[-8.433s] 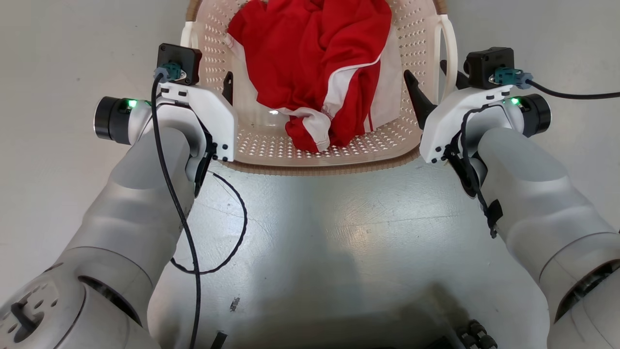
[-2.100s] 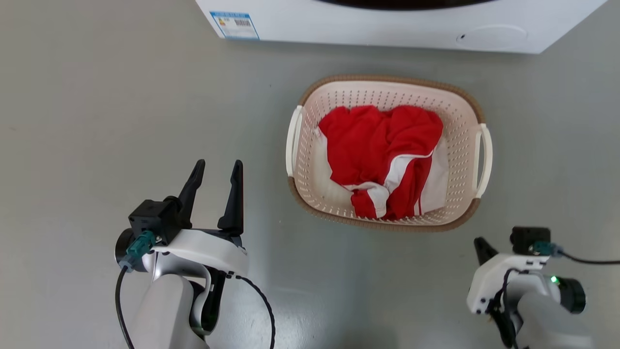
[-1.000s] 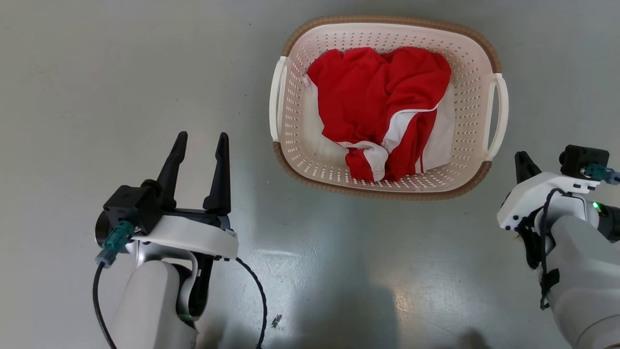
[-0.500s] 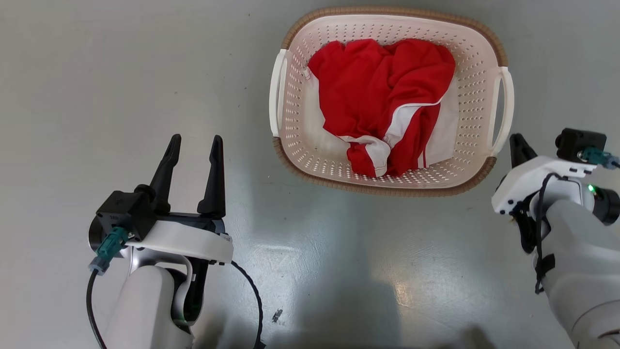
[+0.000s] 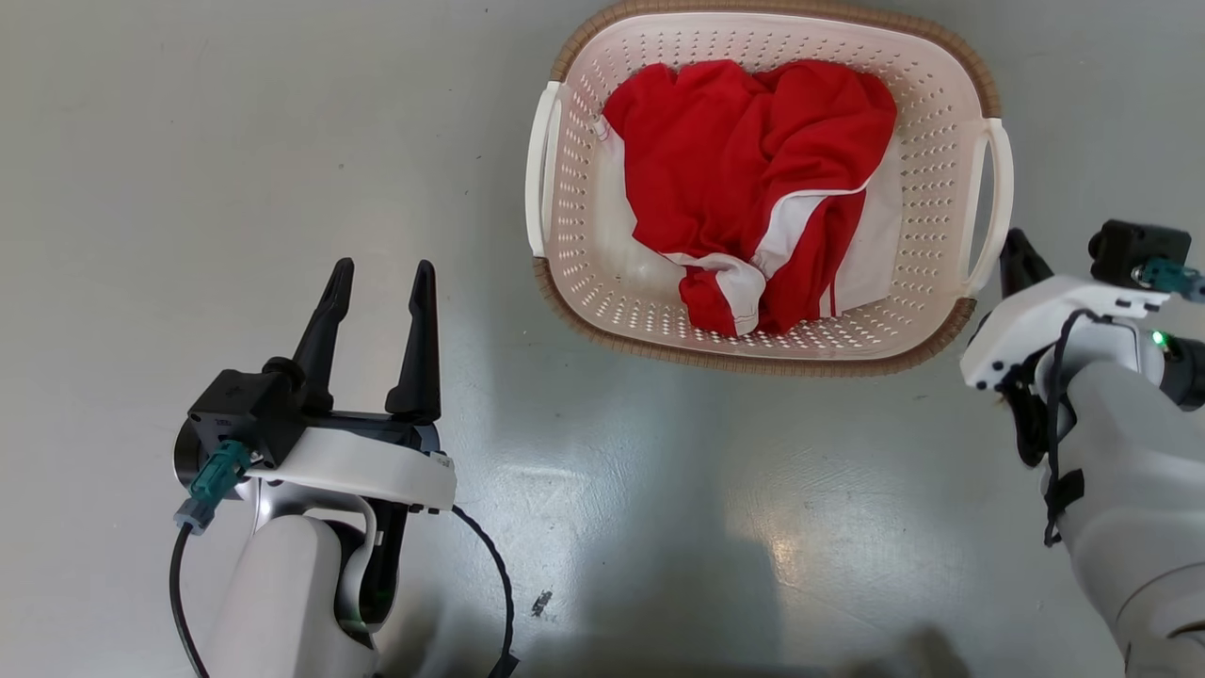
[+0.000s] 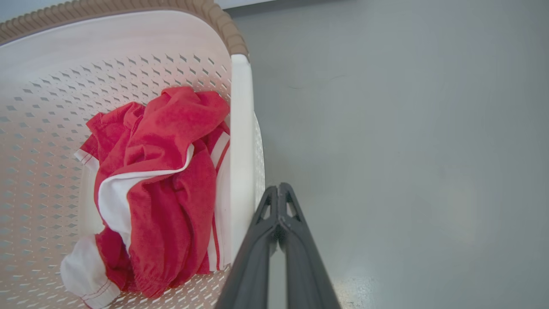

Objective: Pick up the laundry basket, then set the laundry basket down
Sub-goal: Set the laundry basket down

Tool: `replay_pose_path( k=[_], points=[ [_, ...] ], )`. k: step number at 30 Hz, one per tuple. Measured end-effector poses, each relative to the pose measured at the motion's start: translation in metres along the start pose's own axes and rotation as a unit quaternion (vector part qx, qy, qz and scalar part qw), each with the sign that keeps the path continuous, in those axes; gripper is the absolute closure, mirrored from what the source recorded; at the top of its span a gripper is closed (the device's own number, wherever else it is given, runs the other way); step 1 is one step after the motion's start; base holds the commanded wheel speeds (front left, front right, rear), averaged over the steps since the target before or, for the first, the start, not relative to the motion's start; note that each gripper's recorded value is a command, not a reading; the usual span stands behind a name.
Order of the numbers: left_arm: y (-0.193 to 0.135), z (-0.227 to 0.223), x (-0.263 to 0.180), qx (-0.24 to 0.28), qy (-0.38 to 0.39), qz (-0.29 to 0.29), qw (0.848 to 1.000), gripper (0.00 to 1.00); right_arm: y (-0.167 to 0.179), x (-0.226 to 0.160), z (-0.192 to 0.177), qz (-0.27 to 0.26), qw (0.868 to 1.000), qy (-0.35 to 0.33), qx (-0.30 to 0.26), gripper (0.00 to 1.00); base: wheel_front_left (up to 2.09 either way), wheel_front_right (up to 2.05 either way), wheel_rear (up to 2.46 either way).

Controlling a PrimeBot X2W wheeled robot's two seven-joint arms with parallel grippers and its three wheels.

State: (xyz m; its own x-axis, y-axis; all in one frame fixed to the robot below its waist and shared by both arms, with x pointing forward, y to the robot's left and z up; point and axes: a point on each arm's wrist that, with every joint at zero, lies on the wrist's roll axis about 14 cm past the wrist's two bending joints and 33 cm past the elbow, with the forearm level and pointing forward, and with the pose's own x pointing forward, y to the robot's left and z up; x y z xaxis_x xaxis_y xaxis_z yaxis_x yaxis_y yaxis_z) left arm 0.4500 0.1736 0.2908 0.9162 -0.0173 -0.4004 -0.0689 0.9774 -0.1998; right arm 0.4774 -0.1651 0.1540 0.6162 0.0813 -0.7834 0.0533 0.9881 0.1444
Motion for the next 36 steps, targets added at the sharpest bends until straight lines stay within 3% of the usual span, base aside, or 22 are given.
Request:
replay_pose_path(
  k=[36],
  points=[
    [0.0,-0.001,-0.002,-0.008,0.001,0.006,1.0,0.0,0.018,0.009,0.018,0.028,0.999,-0.019,-0.035,1.0,0.0,0.0,0.0]
  ],
)
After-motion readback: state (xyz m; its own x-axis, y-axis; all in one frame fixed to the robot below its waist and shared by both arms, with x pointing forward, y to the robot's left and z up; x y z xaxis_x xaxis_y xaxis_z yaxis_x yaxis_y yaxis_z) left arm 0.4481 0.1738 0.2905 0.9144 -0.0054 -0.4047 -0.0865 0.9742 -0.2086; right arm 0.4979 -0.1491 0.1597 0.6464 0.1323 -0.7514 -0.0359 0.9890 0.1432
